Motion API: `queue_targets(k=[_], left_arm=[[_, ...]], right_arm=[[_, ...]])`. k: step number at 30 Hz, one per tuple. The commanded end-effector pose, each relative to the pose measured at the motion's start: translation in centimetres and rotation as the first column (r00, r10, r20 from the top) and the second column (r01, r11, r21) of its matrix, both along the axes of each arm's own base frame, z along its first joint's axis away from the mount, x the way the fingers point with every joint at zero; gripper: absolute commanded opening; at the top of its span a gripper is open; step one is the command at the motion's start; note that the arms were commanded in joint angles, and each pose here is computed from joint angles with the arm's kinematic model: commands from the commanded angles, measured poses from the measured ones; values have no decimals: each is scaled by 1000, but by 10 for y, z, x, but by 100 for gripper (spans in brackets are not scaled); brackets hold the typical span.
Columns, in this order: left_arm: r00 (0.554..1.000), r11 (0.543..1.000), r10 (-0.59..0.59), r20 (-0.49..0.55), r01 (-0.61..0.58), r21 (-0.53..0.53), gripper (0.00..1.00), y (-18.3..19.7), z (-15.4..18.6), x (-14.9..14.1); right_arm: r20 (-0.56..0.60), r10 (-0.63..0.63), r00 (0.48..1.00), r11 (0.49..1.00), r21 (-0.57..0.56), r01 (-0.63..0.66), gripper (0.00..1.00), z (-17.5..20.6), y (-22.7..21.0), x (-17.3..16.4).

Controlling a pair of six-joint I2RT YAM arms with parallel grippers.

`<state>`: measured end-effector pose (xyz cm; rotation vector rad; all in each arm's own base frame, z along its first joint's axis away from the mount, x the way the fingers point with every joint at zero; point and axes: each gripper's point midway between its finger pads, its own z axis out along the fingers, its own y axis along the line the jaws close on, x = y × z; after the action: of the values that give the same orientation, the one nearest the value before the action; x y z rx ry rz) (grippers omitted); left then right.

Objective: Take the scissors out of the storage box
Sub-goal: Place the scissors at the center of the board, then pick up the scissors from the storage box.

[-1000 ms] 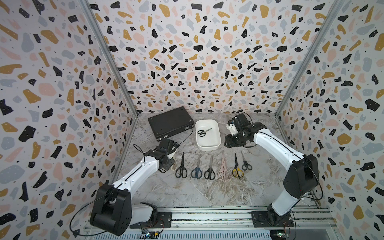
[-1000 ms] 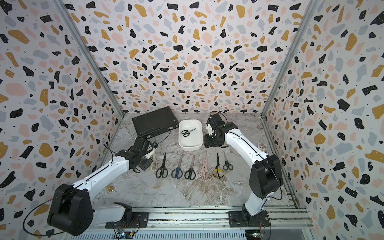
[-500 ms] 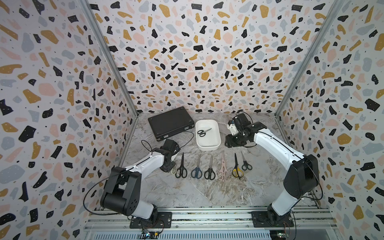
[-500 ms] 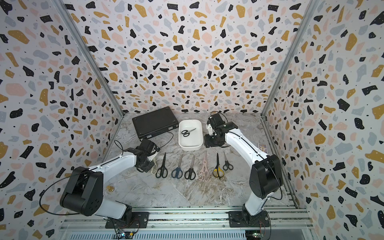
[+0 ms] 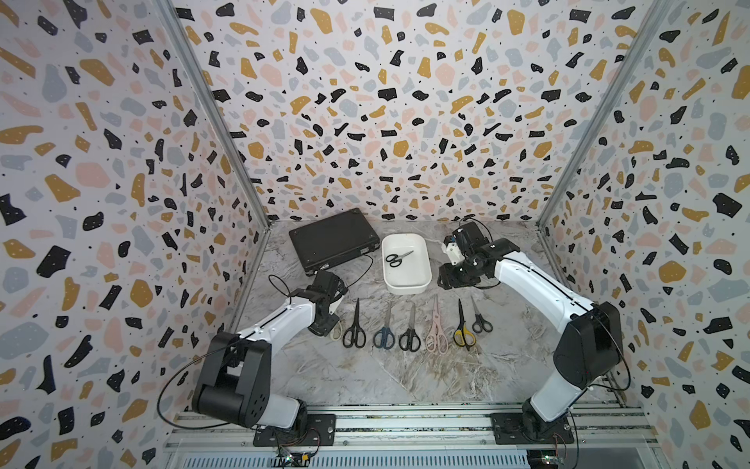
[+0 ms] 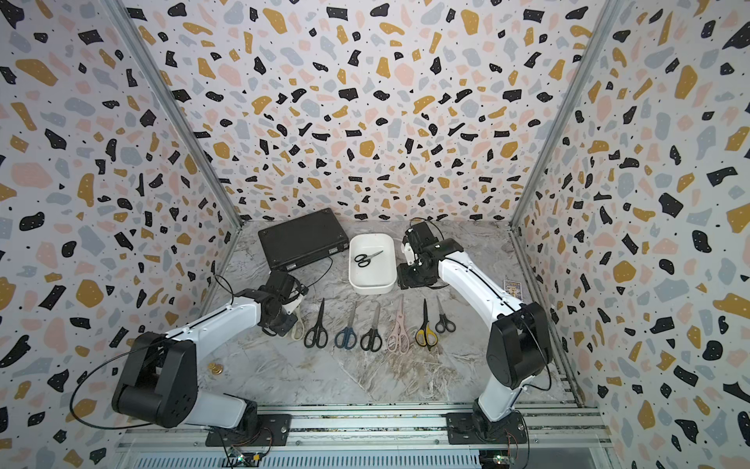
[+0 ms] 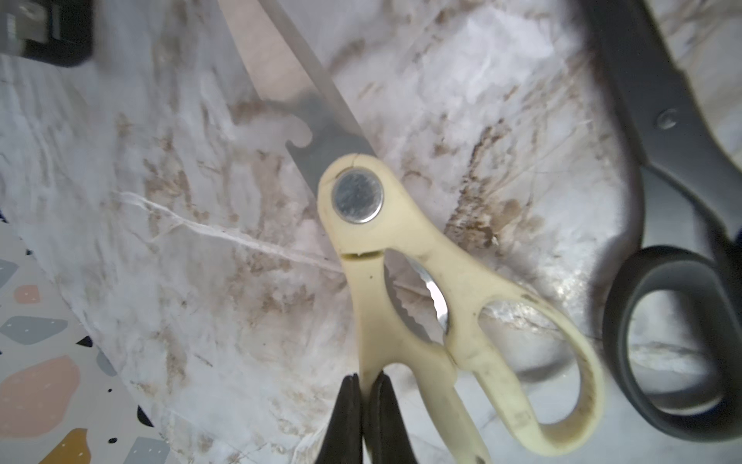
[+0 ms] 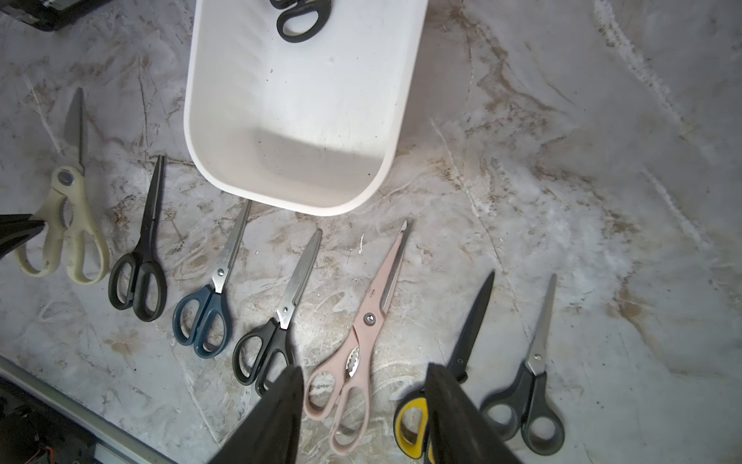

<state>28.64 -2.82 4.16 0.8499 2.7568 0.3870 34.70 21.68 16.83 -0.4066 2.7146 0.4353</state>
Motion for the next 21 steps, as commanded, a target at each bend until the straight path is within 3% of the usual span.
queue_targets(k=[1, 3, 5, 6, 7, 12, 15, 18, 21], left_arm=[[1000, 1000, 21, -5, -21, 22, 0, 3, 1, 8], [999, 998, 33, -9, -33, 48, 2, 7, -1, 9], [999, 996, 46, 1, -46, 76, 24, 11, 1, 12], [999, 996, 48, 10, -49, 79, 88, 12, 4, 14], [999, 995, 48, 16, -49, 82, 99, 12, 9, 15], [989, 995, 46, 142, -58, 84, 100, 7, 69, 32], [962, 994, 4, 273, 26, -105, 100, -43, 121, 48], [913, 917, -18, 409, 178, -357, 100, -118, 164, 67], [874, 855, -22, 485, 268, -444, 100, -164, 187, 88]], right_arm=[[16, 1, 1000, 1000, 12, -2, 55, 14, -1, -6], [14, 4, 1000, 1000, 12, -4, 55, 14, -1, -7], [15, 3, 1000, 1000, 10, -3, 55, 14, -1, -7], [16, 2, 1000, 1000, 10, -2, 55, 14, -1, -7], [16, 2, 1000, 1000, 9, -2, 55, 14, -1, -7], [33, 0, 999, 1000, -4, 0, 55, 19, -3, -4], [55, -5, 998, 999, -31, 7, 55, 22, -8, 3], [75, -29, 997, 999, -44, 33, 55, 26, -14, 12], [105, -65, 992, 997, -43, 69, 55, 39, -27, 19]])
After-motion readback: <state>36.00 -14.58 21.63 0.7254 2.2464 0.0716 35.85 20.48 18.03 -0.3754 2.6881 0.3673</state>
